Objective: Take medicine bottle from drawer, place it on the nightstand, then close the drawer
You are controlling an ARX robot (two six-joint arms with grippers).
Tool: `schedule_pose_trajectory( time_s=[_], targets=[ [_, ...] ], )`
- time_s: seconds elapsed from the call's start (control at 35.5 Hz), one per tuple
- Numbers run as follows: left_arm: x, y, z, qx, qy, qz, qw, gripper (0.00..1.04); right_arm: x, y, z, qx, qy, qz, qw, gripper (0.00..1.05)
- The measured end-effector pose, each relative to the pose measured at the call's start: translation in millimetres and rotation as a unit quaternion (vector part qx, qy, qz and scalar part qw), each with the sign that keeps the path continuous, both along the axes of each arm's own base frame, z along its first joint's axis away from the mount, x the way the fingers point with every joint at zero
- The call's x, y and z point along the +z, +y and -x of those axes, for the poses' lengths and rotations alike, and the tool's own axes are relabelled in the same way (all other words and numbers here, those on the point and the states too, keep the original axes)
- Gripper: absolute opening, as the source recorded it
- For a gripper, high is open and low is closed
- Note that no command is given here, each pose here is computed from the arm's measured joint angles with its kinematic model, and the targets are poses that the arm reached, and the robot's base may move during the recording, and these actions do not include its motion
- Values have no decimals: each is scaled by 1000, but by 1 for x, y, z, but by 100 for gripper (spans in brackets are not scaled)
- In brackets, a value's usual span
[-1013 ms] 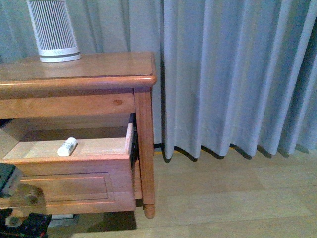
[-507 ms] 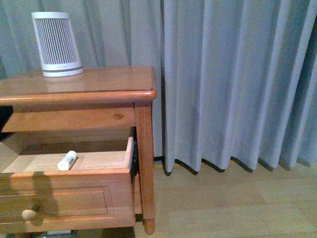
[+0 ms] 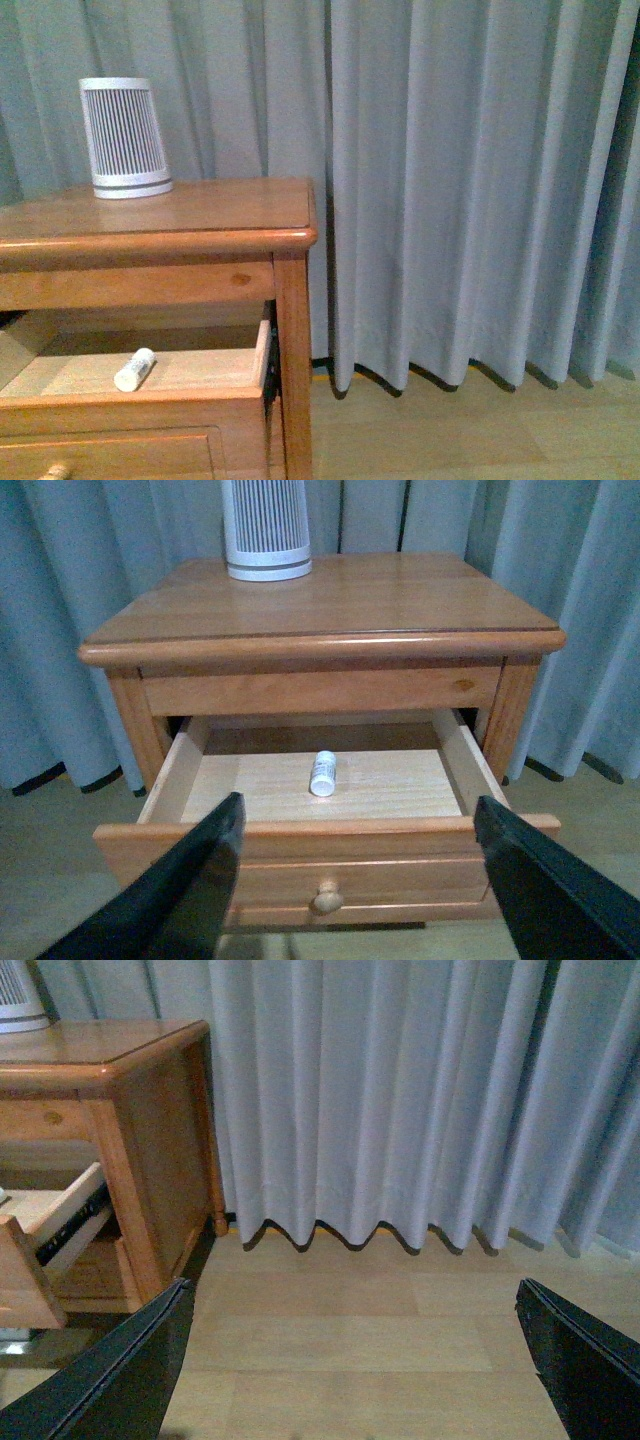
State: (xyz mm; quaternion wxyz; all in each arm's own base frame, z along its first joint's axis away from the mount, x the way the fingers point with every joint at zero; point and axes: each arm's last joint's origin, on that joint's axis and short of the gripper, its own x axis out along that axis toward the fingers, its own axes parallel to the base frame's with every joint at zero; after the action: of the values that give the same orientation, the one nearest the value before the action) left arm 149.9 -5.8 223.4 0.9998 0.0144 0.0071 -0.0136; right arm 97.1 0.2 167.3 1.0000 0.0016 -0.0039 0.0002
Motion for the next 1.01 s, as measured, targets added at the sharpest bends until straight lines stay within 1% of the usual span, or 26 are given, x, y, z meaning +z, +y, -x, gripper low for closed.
schedule_pose_trajectory(
  time_s=[0.03, 0.08, 0.11, 0.17, 0.23, 0.25, 0.31, 0.34, 0.37, 0.65, 0.84, 0.93, 1.01],
  targets=[
    [-2, 1, 2, 3, -2, 1, 1000, 67, 0, 0, 0, 0, 0, 0, 1000, 98],
    [-8, 5, 7, 15, -6, 6, 1000, 56, 0, 0, 0, 0, 0, 0, 1000, 98],
    [-10, 5, 9, 16, -6, 8, 1000, 53, 0, 0, 0, 0, 0, 0, 1000, 98],
    [-15, 5, 12, 11, -7, 9, 1000, 40, 0, 0, 0, 0, 0, 0, 1000, 98],
    [-19, 5, 15, 11, -7, 10, 1000, 30, 0, 0, 0, 0, 0, 0, 1000, 98],
    [-21, 5, 16, 12, -7, 10, 1000, 26, 0, 0, 0, 0, 0, 0, 1000, 98],
    [-26, 5, 19, 12, -7, 10, 1000, 11, 0, 0, 0, 0, 0, 0, 1000, 98],
    [-27, 5, 20, 12, -7, 10, 1000, 8, 0, 0, 0, 0, 0, 0, 1000, 98],
    [-28, 5, 21, 12, -7, 10, 1000, 3, 0, 0, 0, 0, 0, 0, 1000, 98],
    [-41, 5, 31, 12, -6, 12, 1000, 3, 0, 0, 0, 0, 0, 0, 1000, 98],
    [-46, 5, 36, 11, -10, 12, 1000, 3, 0, 0, 0, 0, 0, 0, 1000, 98],
    [-54, 5, 38, 12, -9, 12, 1000, 3, 0, 0, 0, 0, 0, 0, 1000, 98],
    [-54, 5, 40, 11, -14, 12, 1000, 3, 0, 0, 0, 0, 0, 0, 1000, 98]
  ],
)
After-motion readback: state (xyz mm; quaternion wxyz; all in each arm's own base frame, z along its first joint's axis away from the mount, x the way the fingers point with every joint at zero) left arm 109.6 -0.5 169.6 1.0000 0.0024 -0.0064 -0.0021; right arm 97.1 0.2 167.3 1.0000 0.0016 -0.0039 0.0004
